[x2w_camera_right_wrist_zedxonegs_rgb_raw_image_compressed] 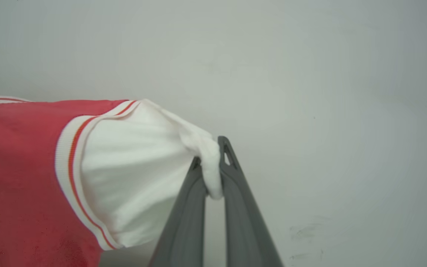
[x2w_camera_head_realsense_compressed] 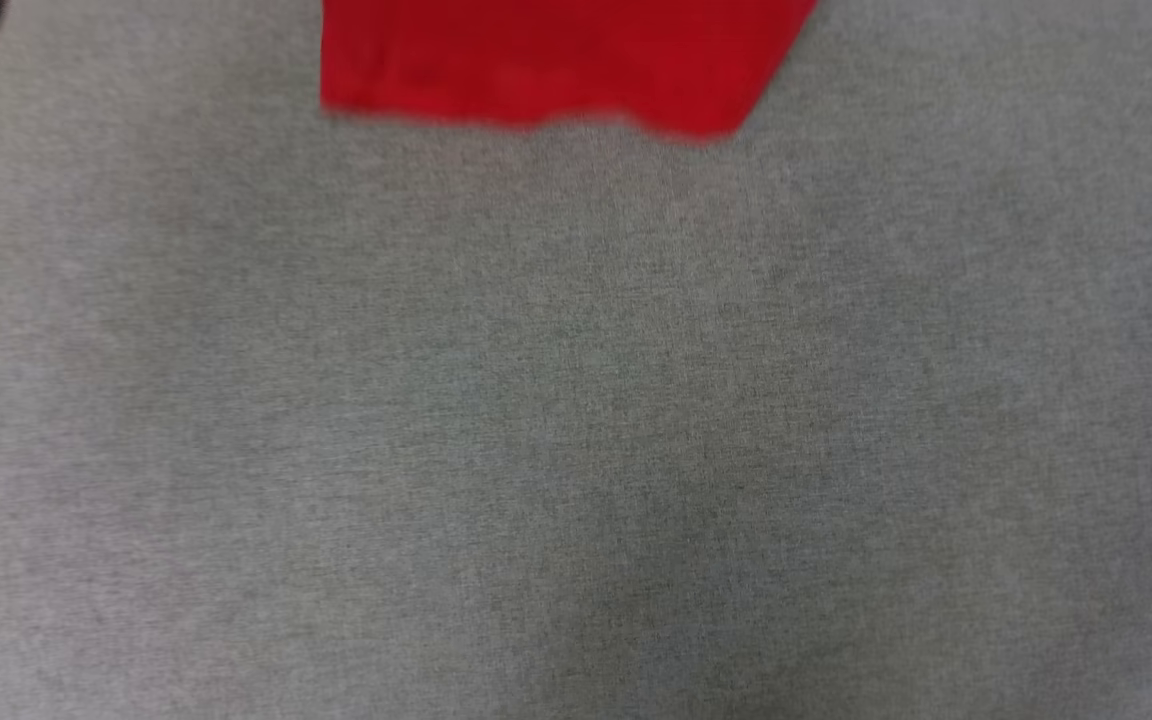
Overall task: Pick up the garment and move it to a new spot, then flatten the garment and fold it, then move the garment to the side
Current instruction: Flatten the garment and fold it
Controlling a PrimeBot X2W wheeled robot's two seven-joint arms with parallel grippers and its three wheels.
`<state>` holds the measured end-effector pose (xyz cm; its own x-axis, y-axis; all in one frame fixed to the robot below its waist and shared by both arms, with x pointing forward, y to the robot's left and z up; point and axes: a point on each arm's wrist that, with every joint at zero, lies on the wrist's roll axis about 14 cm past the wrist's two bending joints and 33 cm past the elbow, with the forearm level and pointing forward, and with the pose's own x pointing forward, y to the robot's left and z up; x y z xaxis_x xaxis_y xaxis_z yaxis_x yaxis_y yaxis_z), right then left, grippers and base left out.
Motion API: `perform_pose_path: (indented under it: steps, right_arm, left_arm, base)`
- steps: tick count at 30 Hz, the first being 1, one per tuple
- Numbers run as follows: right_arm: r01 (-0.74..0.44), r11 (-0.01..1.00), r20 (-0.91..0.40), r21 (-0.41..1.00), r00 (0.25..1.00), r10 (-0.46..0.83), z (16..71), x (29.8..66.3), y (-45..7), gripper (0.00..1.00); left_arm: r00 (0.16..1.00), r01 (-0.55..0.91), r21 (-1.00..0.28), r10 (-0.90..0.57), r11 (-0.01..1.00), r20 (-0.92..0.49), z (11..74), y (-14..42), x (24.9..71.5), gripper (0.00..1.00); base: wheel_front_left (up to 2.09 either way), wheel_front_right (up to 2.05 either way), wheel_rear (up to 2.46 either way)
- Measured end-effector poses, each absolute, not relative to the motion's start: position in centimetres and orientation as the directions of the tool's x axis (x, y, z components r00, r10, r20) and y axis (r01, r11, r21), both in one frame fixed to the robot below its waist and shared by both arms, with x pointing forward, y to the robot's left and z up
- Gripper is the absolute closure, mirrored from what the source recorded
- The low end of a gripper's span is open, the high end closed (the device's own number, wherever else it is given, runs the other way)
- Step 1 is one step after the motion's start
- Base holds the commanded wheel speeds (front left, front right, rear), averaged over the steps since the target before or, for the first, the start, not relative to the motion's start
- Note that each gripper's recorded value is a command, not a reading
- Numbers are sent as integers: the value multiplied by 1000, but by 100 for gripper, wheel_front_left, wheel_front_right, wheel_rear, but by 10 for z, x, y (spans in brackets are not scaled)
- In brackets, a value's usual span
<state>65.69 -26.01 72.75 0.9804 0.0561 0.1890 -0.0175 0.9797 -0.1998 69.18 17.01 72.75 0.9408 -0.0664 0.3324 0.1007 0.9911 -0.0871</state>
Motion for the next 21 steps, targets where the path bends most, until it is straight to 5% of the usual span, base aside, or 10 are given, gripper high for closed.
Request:
perform_pose_path:
  steps: [10,21]
  right_arm:
    - [11,968,340,-249,937,76,755,690,-248,100]
    - [-70,963,204,-259,971,126,675,727,-228,100]
  left_arm:
    - [904,127,-102,-73,987,421,727,164,724,100]
    - [951,139,-131,-95,982,295,642,155,744,100]
  base:
    - [0,0,0]
    - [0,0,0]
